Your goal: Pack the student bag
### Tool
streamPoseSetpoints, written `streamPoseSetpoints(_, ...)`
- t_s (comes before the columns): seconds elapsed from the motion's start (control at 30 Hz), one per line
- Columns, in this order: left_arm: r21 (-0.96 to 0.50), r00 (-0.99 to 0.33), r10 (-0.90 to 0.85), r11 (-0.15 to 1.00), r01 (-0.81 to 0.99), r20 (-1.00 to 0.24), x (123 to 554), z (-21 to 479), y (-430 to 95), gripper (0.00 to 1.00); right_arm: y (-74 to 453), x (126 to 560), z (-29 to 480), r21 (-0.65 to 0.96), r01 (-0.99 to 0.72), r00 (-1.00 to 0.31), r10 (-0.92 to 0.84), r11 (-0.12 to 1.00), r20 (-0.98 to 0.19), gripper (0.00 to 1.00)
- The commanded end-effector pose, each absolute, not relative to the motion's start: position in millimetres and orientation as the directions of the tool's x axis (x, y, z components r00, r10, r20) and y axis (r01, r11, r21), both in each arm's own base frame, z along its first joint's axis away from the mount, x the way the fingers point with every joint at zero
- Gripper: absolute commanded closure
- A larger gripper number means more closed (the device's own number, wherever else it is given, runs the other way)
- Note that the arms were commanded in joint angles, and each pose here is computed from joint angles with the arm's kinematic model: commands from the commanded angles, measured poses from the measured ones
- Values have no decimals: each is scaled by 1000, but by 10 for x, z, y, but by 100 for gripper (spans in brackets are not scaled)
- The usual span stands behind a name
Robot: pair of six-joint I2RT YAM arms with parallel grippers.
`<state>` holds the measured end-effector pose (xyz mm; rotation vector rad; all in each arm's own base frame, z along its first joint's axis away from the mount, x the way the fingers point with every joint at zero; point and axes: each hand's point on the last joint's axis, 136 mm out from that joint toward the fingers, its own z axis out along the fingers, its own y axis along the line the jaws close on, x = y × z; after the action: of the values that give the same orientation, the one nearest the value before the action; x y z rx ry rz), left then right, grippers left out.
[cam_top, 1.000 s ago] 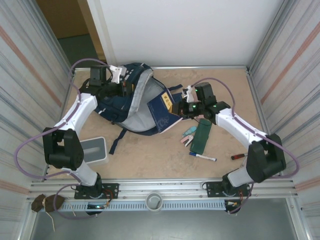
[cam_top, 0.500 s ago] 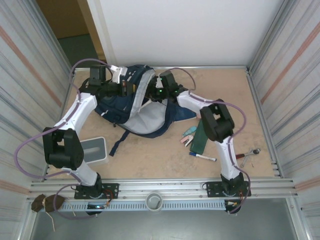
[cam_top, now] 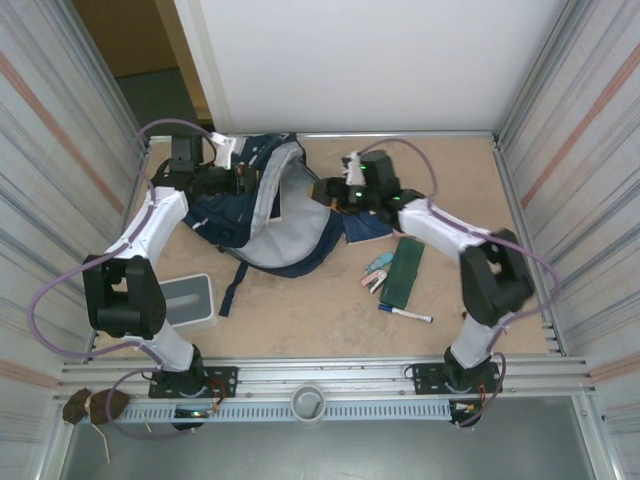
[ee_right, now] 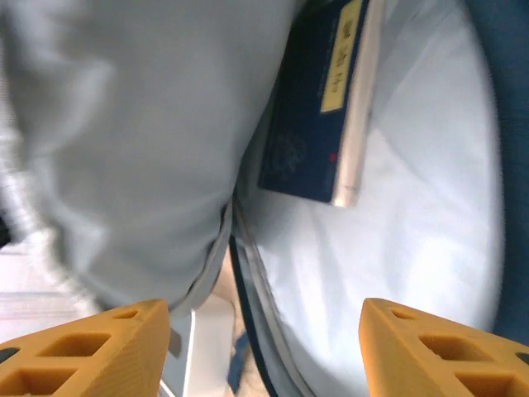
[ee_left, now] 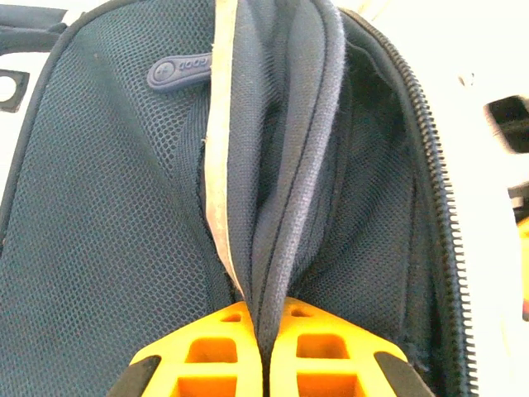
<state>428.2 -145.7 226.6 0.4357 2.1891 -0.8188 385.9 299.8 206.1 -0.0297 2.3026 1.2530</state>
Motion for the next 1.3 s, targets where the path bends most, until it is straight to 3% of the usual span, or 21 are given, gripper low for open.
streamPoseSetpoints(0.0, -276, -619, 133, 808, 520, -774, 4344, 2137, -1218, 95, 2339, 3780, 1688, 601, -192, -846, 180, 776, -502, 39)
streamPoseSetpoints(0.07, -278, -644, 125, 827, 488, -755, 4350, 2050, -1173, 81, 1945, 3790, 1522, 471, -123, -839, 161, 874, -519, 39)
streamPoseSetpoints(0.17, -336, -666, 80, 814, 473, -742, 4295, 2088, -1275, 54, 1686, 3889, 1408, 385, -96, -828, 141, 918, -542, 38)
streamPoseSetpoints(0.3, -297, -665, 42, 872, 389, -746, 4234, 2087, -1475, 36, 1682, 4068, 1200, 355, -92, -850, 111, 930, -514, 38)
streamPoseSetpoints(0.53, -446, -722, -54, 817, 365, -690, 4045, 1828, -2439, 34, 1657, 4375, 731, 348, -51, -896, 112, 936, -431, 38)
streamPoseSetpoints(0.83, -463, -810, 42, 803, 376, -586, 4088, 1310, -3404, 32, 1154, 4436, 500, 244, 40, -907, 138, 969, -398, 38)
streamPoseSetpoints(1.27, -314, -865, 63, 917, 247, -498, 4482, 506, -3520, 30, 1416, 4480, 403, 200, -44, -919, 39, 979, -393, 37)
